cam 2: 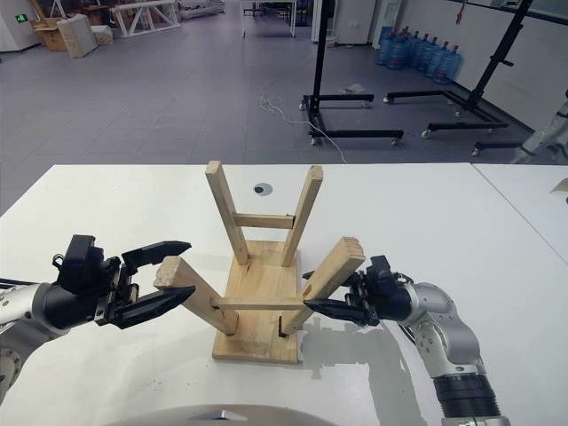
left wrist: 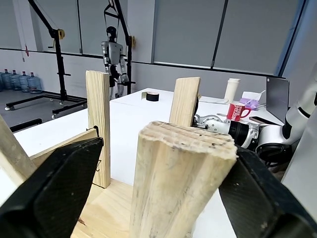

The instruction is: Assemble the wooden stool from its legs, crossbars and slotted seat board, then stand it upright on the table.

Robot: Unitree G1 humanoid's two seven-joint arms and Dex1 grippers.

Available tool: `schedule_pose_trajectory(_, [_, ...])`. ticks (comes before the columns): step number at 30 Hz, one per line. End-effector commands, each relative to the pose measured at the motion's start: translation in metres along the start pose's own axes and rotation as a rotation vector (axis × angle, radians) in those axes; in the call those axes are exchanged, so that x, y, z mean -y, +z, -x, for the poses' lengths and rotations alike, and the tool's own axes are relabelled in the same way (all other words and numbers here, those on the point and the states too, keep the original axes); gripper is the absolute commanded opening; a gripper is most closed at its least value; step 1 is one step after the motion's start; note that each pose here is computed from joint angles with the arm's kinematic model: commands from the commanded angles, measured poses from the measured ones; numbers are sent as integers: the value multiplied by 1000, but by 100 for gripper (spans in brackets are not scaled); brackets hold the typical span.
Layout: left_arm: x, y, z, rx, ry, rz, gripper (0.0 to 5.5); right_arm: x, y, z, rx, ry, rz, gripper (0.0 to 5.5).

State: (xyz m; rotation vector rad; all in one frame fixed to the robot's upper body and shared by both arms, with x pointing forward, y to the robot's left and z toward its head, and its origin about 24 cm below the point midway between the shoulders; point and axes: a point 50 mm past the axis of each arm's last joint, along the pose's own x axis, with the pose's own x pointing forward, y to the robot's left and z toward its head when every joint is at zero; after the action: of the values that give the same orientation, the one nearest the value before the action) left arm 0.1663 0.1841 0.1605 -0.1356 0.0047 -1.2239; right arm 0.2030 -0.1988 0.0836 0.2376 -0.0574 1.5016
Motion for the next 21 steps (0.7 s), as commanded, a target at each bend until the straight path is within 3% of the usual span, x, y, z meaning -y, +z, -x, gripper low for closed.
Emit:
schedule_pose_trajectory(1, [-5, -3, 1, -19, 39, 15, 382, -7, -7, -4, -11, 67, -19, 205])
schedule_pose_trajectory(21, [-4, -8, 1, -8, 53, 51, 382, -14, -14, -12, -57, 188, 12, 205])
